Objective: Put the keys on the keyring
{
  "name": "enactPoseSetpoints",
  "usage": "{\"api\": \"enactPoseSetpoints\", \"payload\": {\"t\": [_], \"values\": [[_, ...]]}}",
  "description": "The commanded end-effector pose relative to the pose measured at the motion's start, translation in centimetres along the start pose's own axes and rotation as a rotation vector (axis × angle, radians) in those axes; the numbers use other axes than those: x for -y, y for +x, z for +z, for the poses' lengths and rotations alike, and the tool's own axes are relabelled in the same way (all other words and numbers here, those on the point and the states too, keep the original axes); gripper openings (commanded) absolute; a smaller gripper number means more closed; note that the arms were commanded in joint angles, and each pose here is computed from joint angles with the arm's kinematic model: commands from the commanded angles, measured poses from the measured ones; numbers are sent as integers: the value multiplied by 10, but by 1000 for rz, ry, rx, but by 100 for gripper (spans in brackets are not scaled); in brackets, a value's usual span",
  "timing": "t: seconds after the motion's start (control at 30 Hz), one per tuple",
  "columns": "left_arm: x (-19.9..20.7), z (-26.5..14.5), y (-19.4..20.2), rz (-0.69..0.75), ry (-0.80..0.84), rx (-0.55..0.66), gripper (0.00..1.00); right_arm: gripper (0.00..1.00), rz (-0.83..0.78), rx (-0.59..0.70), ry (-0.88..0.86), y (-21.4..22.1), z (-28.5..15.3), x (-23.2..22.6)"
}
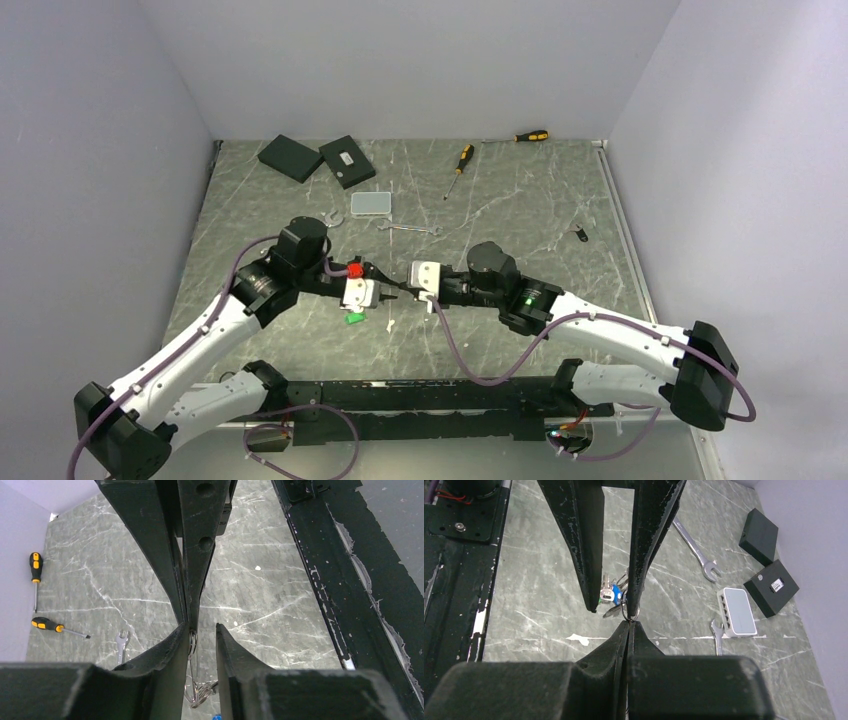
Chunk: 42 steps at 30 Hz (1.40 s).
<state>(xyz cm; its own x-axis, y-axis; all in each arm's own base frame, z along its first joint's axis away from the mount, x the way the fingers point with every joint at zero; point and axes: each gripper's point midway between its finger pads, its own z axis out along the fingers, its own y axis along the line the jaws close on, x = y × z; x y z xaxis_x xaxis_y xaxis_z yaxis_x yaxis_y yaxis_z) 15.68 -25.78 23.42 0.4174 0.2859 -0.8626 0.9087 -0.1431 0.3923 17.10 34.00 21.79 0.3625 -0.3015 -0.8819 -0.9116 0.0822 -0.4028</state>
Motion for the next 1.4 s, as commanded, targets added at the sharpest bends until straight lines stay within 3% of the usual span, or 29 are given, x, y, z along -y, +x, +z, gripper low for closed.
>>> {"api": "enactPoseSetpoints", "payload": {"t": [0.0, 0.1, 0.3, 0.5, 0.63, 0.77, 0.9, 1.37], "values": [[-6, 3, -9, 60, 0, 17, 28, 0, -51, 66, 42, -31, -1, 17], [-6, 4, -5, 65, -2, -2, 20, 0, -52, 66, 38, -31, -2, 16], [-7, 6, 1, 92, -10, -47, 17, 0, -55, 71, 29, -32, -2, 14], [-11, 3, 5, 111, -40, -72, 29, 0, -58, 77, 15, -34, -3, 11], [-12, 3, 9, 111, -46, -87, 30, 0, -61, 79, 16, -36, -4, 11], [-13, 4, 11, 114, -48, -93, 23, 0, -60, 78, 13, -35, -3, 10], [-15, 3, 9, 129, -59, -94, 0, 0, -62, 77, 15, -36, -4, 10], [-14, -8, -32, 131, -102, 50, 0, 3, -64, 84, 17, -34, -8, 7]]}}
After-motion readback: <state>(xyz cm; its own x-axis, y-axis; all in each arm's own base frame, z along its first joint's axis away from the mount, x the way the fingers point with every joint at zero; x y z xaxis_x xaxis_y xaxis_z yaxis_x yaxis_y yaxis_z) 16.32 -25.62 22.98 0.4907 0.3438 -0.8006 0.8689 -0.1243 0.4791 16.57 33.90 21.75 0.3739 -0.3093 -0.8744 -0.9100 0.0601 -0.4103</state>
